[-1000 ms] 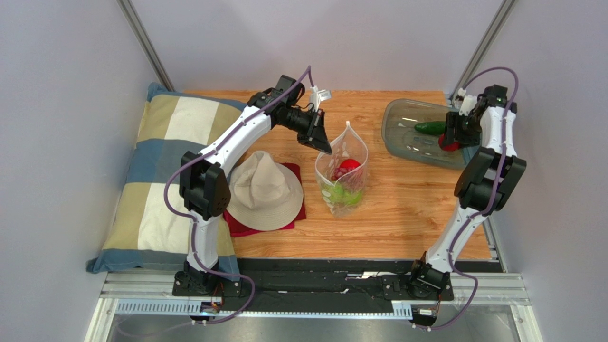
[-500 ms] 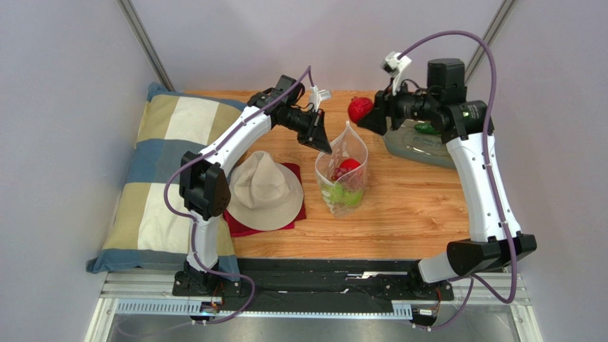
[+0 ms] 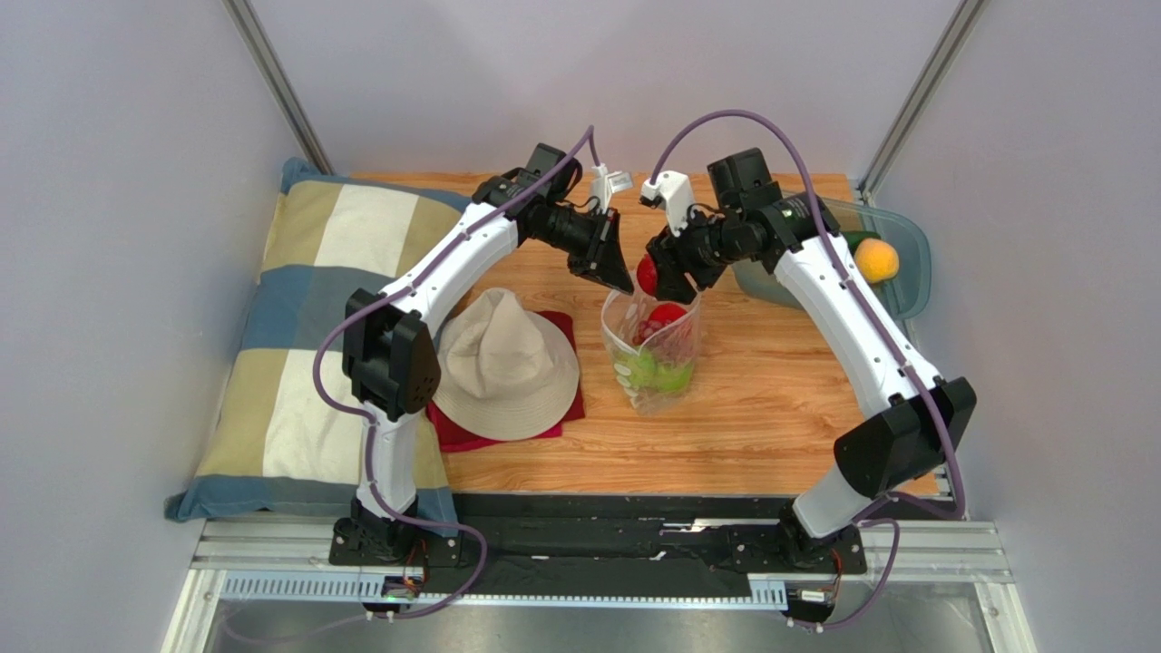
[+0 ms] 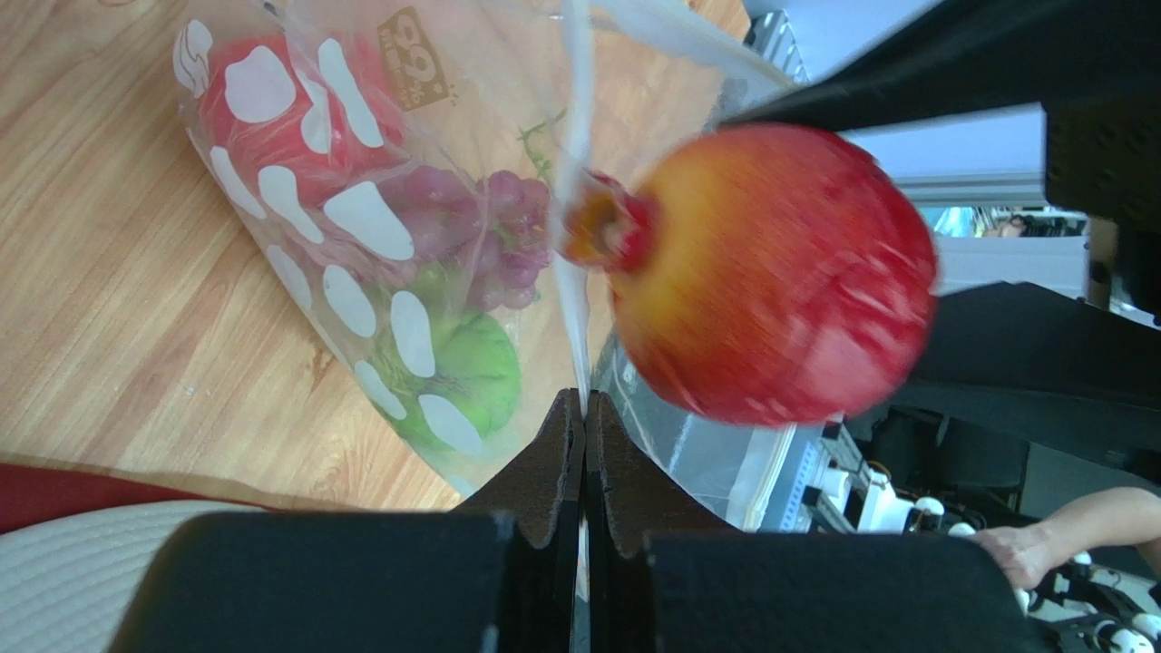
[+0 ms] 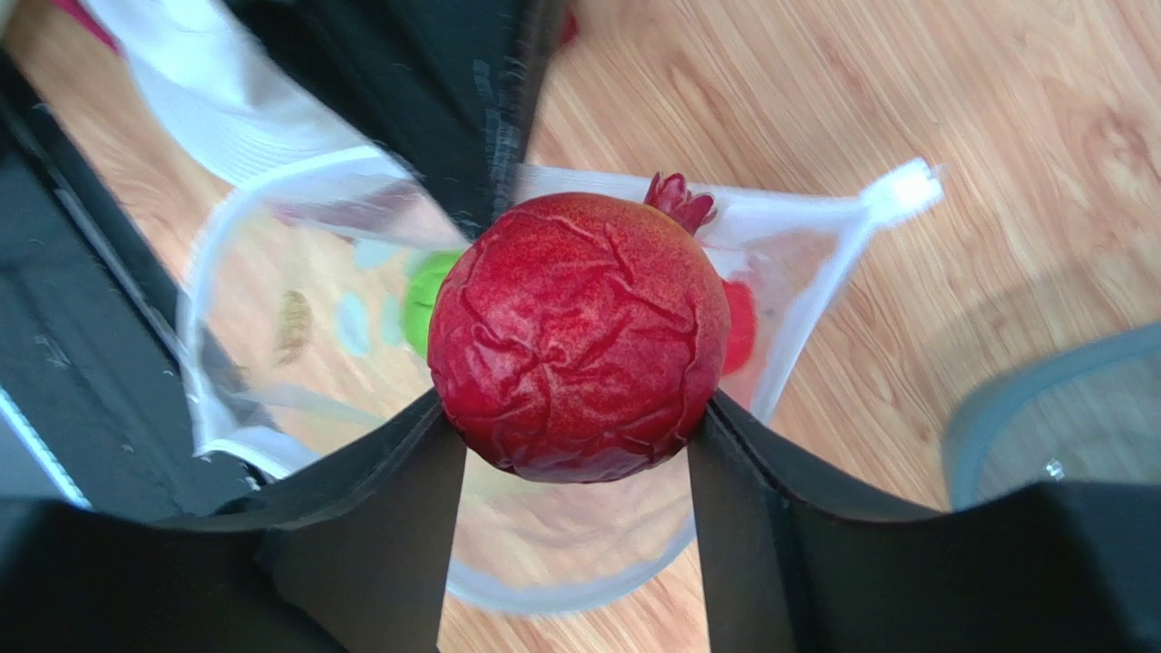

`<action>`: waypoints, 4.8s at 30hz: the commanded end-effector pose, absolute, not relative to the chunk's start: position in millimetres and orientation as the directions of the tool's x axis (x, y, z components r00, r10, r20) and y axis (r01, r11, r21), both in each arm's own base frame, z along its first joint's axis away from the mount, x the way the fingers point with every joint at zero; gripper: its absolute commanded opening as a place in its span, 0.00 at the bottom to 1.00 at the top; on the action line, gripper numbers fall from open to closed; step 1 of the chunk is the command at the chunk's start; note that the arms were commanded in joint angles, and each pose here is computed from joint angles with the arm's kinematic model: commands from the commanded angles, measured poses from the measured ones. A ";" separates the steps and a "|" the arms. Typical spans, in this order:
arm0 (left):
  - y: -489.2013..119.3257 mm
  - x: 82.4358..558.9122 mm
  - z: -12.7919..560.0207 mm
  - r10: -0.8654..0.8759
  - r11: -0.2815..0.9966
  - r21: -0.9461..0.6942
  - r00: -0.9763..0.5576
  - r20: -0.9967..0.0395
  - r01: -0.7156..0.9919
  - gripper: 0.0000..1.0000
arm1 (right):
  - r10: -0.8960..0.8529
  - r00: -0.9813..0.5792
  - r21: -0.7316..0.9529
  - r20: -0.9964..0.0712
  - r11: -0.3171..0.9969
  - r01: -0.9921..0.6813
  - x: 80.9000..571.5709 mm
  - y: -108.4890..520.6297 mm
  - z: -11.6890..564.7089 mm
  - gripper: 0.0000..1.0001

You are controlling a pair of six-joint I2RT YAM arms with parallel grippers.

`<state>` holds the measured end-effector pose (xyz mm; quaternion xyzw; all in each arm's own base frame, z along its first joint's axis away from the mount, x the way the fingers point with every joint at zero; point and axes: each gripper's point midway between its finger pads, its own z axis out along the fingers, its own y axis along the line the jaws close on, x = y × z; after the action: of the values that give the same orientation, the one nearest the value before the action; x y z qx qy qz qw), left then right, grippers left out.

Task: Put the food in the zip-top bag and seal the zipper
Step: Place the fake fruit in the zipper food storage bag, then pick up the fake fruit from the bin, then place the fake fruit in the zipper food storage bag.

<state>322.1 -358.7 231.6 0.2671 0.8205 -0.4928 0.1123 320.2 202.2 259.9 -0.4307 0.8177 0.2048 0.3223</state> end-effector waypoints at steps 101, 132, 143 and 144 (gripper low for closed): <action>-366.9 306.4 281.5 0.333 0.303 -0.706 -0.765 -0.551 0.640 0.00 | -0.208 -0.356 0.162 -0.911 0.613 -0.774 312.0 179.3 322.5 0.06; -370.0 303.7 284.9 0.325 0.296 -0.701 -0.759 -0.564 0.649 0.00 | -0.334 -0.440 0.177 -0.834 0.593 -0.786 322.4 161.6 301.0 0.98; -370.9 307.8 281.8 0.325 0.308 -0.702 -0.765 -0.557 0.642 0.00 | -0.290 -0.543 -0.068 -0.788 0.917 -0.392 504.4 -46.9 225.1 0.91; -371.0 307.5 282.1 0.325 0.308 -0.706 -0.768 -0.552 0.638 0.00 | -0.358 -0.533 -0.151 -0.767 0.908 -0.392 511.5 -69.1 217.3 0.92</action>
<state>312.8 -370.8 245.3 0.2845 0.8168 -0.4873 0.1204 468.0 -6.9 232.7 -0.1781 0.8813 0.1410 0.4144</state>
